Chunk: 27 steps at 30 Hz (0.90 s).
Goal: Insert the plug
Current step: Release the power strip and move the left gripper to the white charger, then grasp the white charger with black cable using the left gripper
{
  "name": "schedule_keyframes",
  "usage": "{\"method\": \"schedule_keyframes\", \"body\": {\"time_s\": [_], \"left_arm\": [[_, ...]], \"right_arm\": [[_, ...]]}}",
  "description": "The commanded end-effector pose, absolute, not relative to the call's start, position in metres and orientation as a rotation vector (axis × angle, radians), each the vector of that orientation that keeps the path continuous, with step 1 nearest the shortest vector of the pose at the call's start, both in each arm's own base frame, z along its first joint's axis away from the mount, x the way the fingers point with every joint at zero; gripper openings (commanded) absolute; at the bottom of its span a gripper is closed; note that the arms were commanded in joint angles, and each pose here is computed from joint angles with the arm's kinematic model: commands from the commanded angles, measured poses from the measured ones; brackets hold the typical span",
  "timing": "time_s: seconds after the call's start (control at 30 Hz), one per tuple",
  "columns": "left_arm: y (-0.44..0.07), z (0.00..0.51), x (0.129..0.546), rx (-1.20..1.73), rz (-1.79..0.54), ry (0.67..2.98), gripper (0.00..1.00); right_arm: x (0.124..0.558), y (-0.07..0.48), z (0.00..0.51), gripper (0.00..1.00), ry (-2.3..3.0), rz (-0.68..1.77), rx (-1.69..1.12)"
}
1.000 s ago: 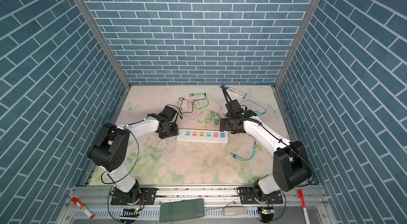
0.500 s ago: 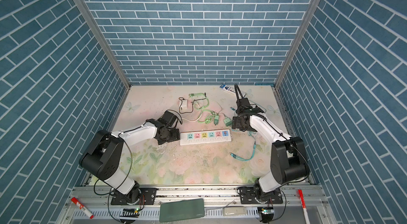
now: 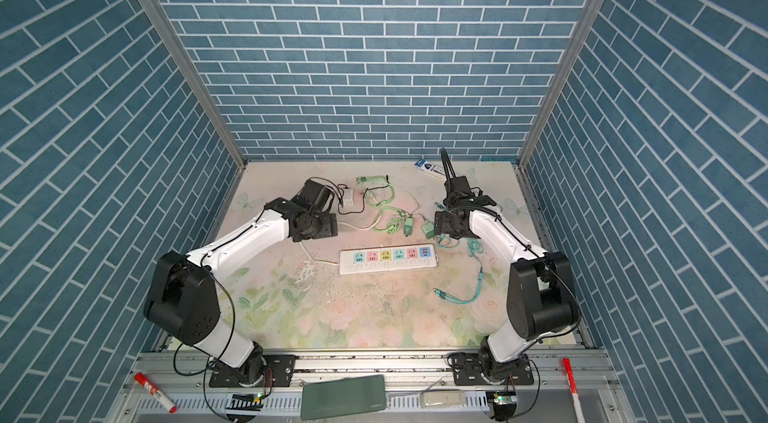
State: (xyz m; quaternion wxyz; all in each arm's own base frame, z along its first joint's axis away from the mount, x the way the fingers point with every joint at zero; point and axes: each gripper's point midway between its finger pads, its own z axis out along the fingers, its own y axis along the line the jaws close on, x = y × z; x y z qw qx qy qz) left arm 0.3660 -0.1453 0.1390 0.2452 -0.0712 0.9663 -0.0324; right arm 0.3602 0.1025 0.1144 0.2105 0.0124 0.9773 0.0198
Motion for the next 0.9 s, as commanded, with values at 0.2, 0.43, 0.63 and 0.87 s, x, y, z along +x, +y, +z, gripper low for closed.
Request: {"method": "schedule_keyframes", "body": {"time_s": [0.2,0.43,0.63,0.87], "left_arm": [[-0.185,0.138,0.462,-0.11,-0.121,2.636,0.75],[-0.184,0.095,0.515,-0.168,-0.127,2.693,0.76],[-0.18,0.075,0.536,-0.193,-0.129,2.704,0.77],[-0.19,0.058,0.547,-0.192,-0.177,2.719,0.77]], "right_arm": [[0.381,0.128,0.139,0.97,2.686,0.211,-0.013],[0.386,0.126,0.145,0.97,2.68,0.2,-0.041],[0.387,0.125,0.146,0.98,2.682,0.216,-0.032],[0.389,0.127,0.139,0.98,2.7,0.228,-0.03]]}}
